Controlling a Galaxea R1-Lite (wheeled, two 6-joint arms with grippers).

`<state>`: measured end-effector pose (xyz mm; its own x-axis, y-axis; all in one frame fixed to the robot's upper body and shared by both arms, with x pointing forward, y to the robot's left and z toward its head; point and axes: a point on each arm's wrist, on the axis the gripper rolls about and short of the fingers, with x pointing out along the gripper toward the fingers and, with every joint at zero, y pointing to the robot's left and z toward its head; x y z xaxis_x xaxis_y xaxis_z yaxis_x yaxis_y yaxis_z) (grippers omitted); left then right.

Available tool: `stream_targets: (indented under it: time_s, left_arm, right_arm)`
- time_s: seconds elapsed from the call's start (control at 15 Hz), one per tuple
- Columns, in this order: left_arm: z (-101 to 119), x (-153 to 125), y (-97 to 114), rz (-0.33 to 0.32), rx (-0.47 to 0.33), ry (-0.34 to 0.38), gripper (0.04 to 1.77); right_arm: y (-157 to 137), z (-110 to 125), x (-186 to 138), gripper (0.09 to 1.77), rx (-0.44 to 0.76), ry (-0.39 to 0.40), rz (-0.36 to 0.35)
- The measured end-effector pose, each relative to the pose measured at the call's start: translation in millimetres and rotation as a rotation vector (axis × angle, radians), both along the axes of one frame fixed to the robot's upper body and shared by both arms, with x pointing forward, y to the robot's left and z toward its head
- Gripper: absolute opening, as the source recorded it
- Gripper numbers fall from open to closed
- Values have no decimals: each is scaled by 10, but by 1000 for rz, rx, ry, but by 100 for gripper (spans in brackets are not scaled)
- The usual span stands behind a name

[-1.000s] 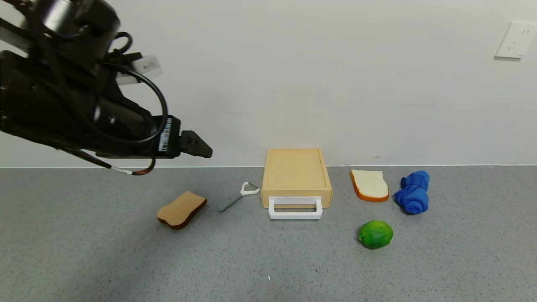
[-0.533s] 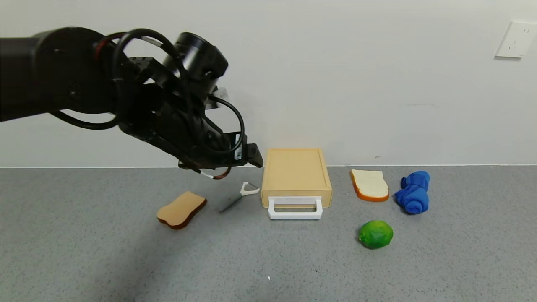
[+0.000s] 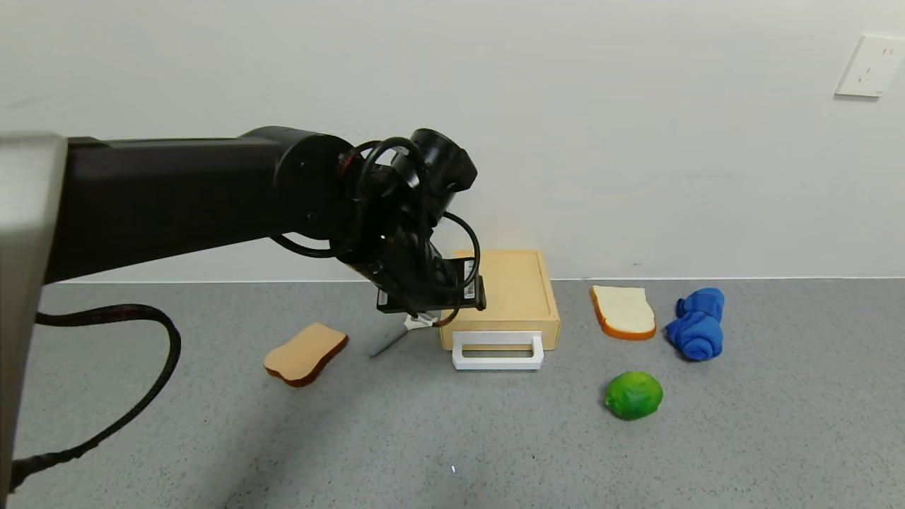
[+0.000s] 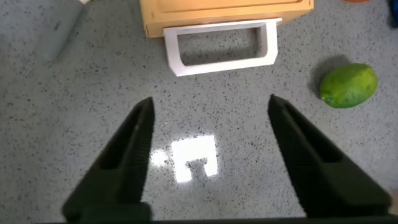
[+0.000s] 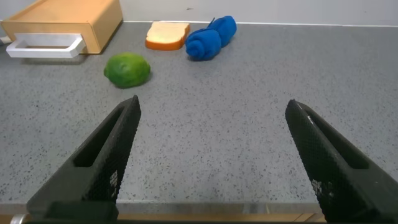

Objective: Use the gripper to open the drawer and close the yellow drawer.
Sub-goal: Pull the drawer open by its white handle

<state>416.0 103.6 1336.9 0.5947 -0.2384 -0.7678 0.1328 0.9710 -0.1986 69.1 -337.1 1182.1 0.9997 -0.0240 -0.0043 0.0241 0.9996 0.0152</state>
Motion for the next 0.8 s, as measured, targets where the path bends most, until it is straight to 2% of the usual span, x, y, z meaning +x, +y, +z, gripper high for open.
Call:
stream_targets:
  time_s: [0.13, 0.27, 0.33, 0.4, 0.8]
  left_arm:
    - [-54, 22, -39, -13, 3, 12, 101]
    - [-69, 45, -65, -14, -8, 1, 81]
    - [-76, 51, -70, -15, -9, 0, 60]
    - [-80, 57, -71, -14, -9, 0, 14]
    - [-85, 96, -85, -13, -12, -10, 11]
  right_arm:
    - [0, 0, 0, 171, 0, 0, 0]
    - [0, 0, 0, 171, 0, 0, 0]
    - [0, 0, 0, 171, 0, 0, 0]
    - [0, 0, 0, 171, 0, 0, 0]
    - [0, 0, 0, 171, 0, 0, -1]
